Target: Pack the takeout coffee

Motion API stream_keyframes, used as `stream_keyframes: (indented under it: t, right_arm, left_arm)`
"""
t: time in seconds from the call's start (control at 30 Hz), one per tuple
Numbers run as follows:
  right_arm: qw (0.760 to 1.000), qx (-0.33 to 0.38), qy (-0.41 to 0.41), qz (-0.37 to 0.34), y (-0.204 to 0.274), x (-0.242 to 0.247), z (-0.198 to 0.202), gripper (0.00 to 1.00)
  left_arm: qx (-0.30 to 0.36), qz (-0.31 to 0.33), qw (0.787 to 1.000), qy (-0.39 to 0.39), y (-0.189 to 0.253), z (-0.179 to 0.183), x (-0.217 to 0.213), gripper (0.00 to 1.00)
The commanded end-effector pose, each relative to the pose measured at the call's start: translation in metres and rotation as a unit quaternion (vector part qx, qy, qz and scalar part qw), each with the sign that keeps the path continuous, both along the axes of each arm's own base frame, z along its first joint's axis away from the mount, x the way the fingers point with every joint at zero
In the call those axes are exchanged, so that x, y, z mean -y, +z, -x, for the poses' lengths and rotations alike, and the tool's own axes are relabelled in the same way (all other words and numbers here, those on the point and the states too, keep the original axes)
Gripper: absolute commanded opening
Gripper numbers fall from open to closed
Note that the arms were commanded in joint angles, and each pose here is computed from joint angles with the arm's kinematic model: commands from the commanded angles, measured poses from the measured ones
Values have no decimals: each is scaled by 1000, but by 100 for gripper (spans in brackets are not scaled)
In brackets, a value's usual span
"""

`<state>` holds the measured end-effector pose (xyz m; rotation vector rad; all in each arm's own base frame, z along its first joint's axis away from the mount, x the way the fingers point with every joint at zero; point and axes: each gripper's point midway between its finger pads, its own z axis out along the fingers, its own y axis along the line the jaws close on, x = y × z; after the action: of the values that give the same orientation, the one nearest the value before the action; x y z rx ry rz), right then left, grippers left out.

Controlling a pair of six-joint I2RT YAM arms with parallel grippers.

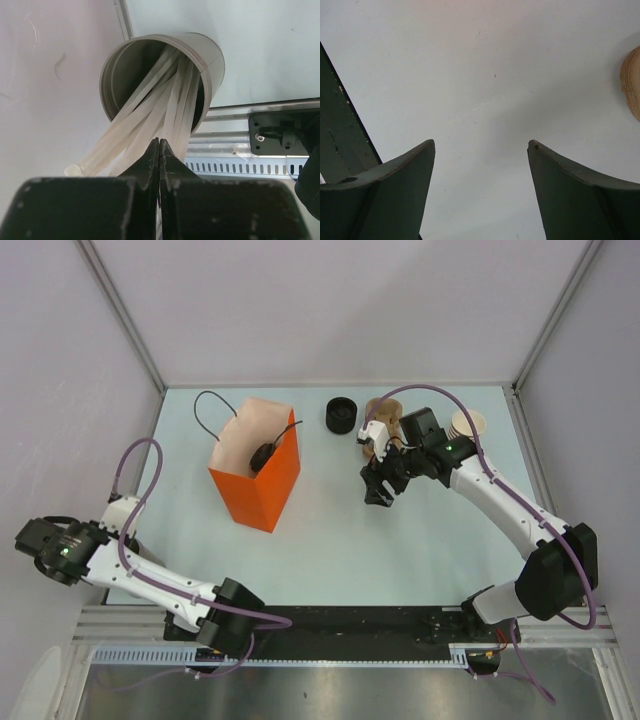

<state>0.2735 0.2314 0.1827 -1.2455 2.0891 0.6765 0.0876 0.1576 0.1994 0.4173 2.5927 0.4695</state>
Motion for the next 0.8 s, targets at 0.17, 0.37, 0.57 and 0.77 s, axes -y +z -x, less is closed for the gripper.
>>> stream_keyframes:
  t: [0.17, 0.37, 0.57, 0.77]
  right_arm:
    - [1000, 12, 3, -1, 1, -4, -5, 79]
    - [1000, 13, 0, 2, 0, -3, -6, 79]
    - [1000, 13, 0, 4, -1, -2, -6, 78]
    - [1000, 12, 1, 5, -2, -2, -6, 78]
  left_arm:
    - [74, 33, 996, -29, 38, -24, 22, 0]
    - [118, 37, 991, -51, 60, -43, 30, 0]
    - [134, 39, 987, -78, 67, -52, 44, 0]
    - [160, 31, 983, -79, 88, -57, 53, 0]
